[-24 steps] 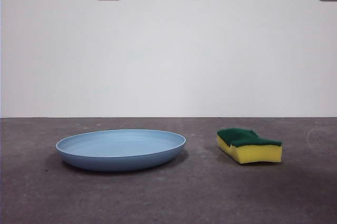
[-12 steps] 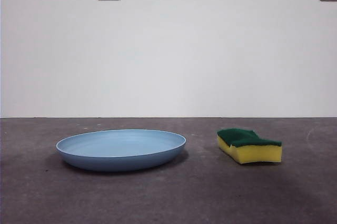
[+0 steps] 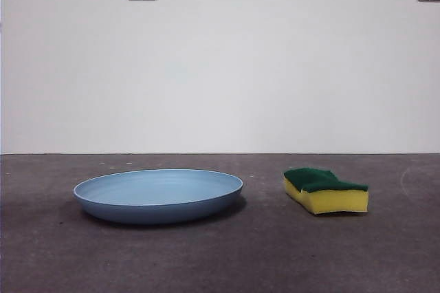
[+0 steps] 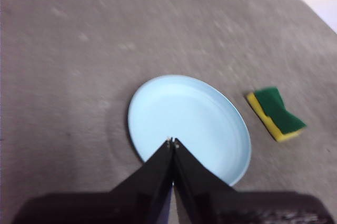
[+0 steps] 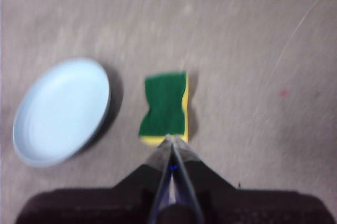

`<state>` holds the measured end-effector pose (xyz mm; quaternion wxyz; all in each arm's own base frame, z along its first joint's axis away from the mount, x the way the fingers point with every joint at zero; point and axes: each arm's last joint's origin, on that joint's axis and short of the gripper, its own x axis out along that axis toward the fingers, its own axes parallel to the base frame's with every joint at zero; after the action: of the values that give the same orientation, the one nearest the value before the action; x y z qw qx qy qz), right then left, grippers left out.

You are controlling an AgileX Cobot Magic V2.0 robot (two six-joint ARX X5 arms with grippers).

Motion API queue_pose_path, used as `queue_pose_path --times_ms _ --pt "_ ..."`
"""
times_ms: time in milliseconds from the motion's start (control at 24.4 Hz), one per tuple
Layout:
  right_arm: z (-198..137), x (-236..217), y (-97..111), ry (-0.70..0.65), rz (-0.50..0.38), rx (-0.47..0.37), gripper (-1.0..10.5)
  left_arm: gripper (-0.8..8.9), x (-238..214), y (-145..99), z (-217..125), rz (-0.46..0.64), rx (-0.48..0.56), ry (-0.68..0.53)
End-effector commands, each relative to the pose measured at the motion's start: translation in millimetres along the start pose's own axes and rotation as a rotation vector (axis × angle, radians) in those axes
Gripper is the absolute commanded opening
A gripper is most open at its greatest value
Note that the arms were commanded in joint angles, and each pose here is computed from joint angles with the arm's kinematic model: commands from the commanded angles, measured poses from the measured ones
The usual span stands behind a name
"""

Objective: Pick up the plate,pick up the cloth,clean the plate with the cloth

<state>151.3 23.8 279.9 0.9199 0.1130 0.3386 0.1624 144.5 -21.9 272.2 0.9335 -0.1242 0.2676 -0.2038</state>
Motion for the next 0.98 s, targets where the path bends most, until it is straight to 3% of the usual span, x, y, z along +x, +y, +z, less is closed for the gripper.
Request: queue_pose_path --times_ms 41,164,328,615,860,983 --pt "4.5 11.2 -2.5 0.058 0.002 -0.032 0.2 0.01 13.1 3.0 7.1 -0.041 0.01 0.055" --pt "5.5 19.7 -5.0 0.092 -0.004 -0.021 2.1 0.67 24.0 6.1 13.5 -0.06 0.0 0.051" --pt "5.3 25.2 -6.9 0.116 -0.008 -0.013 4.6 3.49 36.2 10.4 17.0 -0.071 -0.055 0.049" --pt "5.4 25.2 -6.9 0.115 -0.008 -0.012 4.8 3.54 73.1 16.6 18.8 -0.074 -0.082 0.192" --pt "5.4 25.2 -6.9 0.115 -0.008 -0.012 4.7 3.54 129.7 15.0 44.8 0.126 0.057 0.389" --pt "5.4 25.2 -6.9 0.115 -0.008 -0.012 4.7 3.54 161.1 17.1 44.5 0.151 0.088 0.461"
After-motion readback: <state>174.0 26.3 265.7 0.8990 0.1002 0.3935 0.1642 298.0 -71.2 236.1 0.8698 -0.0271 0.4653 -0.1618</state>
